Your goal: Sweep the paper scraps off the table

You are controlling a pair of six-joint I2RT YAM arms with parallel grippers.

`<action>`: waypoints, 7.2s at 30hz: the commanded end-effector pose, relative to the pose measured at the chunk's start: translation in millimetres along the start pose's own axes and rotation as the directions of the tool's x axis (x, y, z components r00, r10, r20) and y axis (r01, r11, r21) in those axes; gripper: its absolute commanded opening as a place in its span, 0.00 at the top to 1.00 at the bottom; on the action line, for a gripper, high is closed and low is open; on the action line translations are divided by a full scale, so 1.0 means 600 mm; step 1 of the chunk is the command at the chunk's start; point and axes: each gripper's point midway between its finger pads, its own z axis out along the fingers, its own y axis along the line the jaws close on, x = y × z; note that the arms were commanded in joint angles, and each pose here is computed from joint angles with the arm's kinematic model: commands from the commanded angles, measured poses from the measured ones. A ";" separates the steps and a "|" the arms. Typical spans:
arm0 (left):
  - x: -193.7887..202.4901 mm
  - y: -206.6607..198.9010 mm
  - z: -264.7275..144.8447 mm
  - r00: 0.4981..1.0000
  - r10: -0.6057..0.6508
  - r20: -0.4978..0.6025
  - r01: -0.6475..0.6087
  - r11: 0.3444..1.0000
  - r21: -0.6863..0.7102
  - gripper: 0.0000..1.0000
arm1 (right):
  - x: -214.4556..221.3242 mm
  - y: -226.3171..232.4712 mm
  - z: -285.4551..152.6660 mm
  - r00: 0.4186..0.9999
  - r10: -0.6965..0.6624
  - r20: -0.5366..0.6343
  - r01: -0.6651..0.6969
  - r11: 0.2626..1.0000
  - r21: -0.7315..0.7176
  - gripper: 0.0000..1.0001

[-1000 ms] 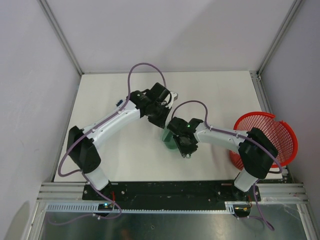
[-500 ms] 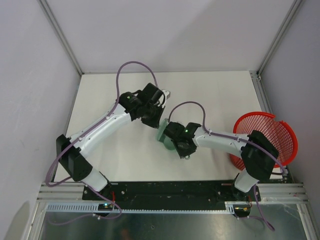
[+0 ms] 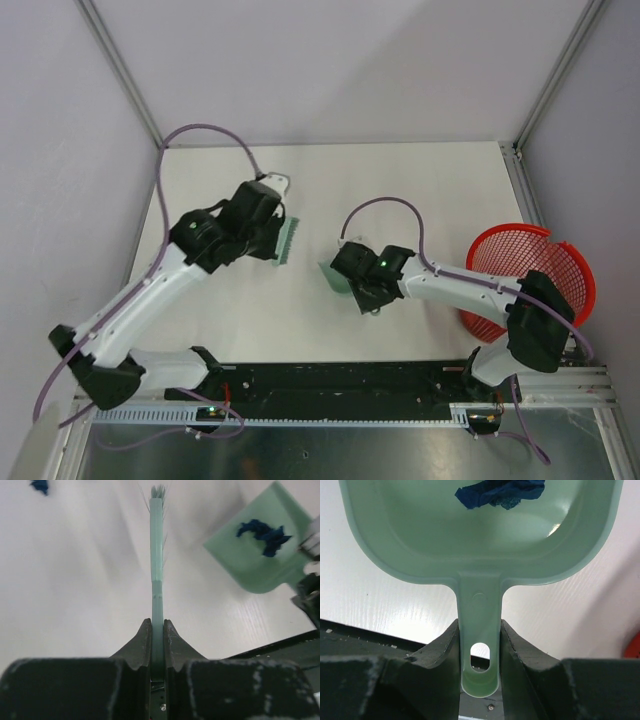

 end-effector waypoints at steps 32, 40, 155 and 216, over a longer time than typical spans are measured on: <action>0.125 0.151 -0.023 0.981 -0.136 0.141 0.171 0.945 -0.280 1.00 | -0.023 -0.124 -0.308 0.863 0.379 0.334 -0.380 0.923 -0.066 1.00; 0.128 0.151 -0.022 0.975 -0.152 0.163 0.192 0.944 -0.269 1.00 | 0.011 -0.195 -0.352 0.753 0.514 0.411 -0.524 0.846 -0.097 1.00; -0.147 0.179 0.053 0.979 -0.140 0.146 0.176 0.947 -0.270 1.00 | -0.031 0.032 -0.192 0.986 0.130 0.107 -0.114 0.983 -0.145 1.00; -0.061 -0.041 0.234 0.924 0.350 -0.154 -0.298 0.912 0.283 1.00 | -0.008 0.029 -0.004 0.984 -0.116 -0.136 0.089 0.978 -0.187 1.00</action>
